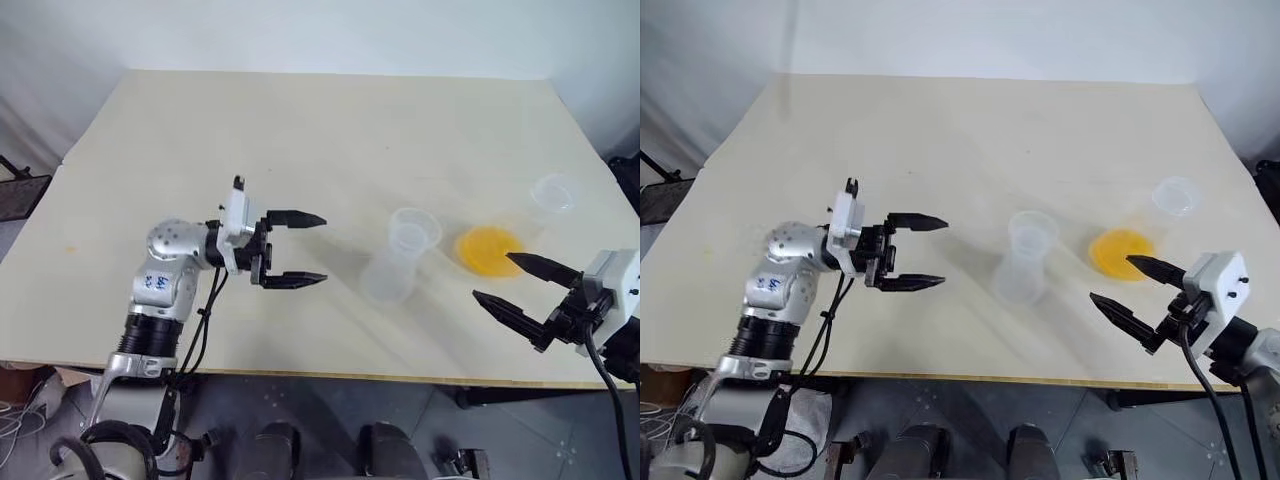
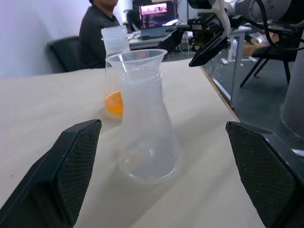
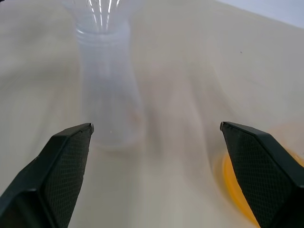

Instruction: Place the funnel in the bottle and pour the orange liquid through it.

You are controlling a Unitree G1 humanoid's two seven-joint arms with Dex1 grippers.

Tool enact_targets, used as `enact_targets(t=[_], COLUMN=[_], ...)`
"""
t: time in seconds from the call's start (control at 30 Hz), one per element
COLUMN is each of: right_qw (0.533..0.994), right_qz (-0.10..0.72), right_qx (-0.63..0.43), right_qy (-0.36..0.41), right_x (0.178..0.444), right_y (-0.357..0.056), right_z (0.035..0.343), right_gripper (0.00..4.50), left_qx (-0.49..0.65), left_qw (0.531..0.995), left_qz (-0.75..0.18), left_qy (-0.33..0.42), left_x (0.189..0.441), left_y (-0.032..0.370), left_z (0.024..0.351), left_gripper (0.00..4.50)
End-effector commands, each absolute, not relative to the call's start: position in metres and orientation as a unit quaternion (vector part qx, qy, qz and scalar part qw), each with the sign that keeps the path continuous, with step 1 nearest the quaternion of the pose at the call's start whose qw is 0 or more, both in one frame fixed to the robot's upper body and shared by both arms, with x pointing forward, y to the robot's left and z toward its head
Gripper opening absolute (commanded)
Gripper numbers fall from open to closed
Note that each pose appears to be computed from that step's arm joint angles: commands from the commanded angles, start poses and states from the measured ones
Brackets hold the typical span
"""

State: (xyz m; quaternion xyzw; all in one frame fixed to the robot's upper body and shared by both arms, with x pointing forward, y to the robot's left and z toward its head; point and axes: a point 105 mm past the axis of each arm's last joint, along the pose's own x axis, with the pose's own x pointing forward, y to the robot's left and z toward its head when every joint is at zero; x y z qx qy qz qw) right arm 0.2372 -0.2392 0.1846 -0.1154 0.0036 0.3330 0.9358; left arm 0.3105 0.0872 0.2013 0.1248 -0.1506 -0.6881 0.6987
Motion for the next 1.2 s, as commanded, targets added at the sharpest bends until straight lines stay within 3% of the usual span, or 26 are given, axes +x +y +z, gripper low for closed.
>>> enact_targets(t=[0.03, 0.27, 0.6, 0.73, 1.2], right_qw=[0.940, 0.955, 0.974, 0.976, 0.982], right_qz=[0.313, 0.256, 0.169, 0.164, 0.123], right_qx=[-0.134, -0.147, -0.148, -0.141, -0.114], right_qy=[-0.013, -0.005, -0.018, -0.028, -0.088], right_x=[0.233, 0.209, 0.180, 0.190, 0.271], right_y=[-0.248, -0.269, -0.289, -0.284, -0.293], right_z=[0.196, 0.197, 0.208, 0.207, 0.215], right_gripper=[4.50, 4.50, 4.50, 4.50, 4.50], left_qx=[0.118, 0.143, 0.134, 0.130, 0.136], left_qw=[0.706, 0.725, 0.717, 0.720, 0.743], left_qz=[-0.670, -0.650, -0.661, -0.657, -0.631], left_qy=[-0.197, -0.179, -0.179, -0.181, -0.176], left_x=[0.311, 0.319, 0.315, 0.312, 0.306], left_y=[0.086, 0.093, 0.091, 0.093, 0.104], left_z=[0.215, 0.204, 0.206, 0.211, 0.220], left_gripper=[4.46, 4.46, 4.46, 4.46, 4.46])
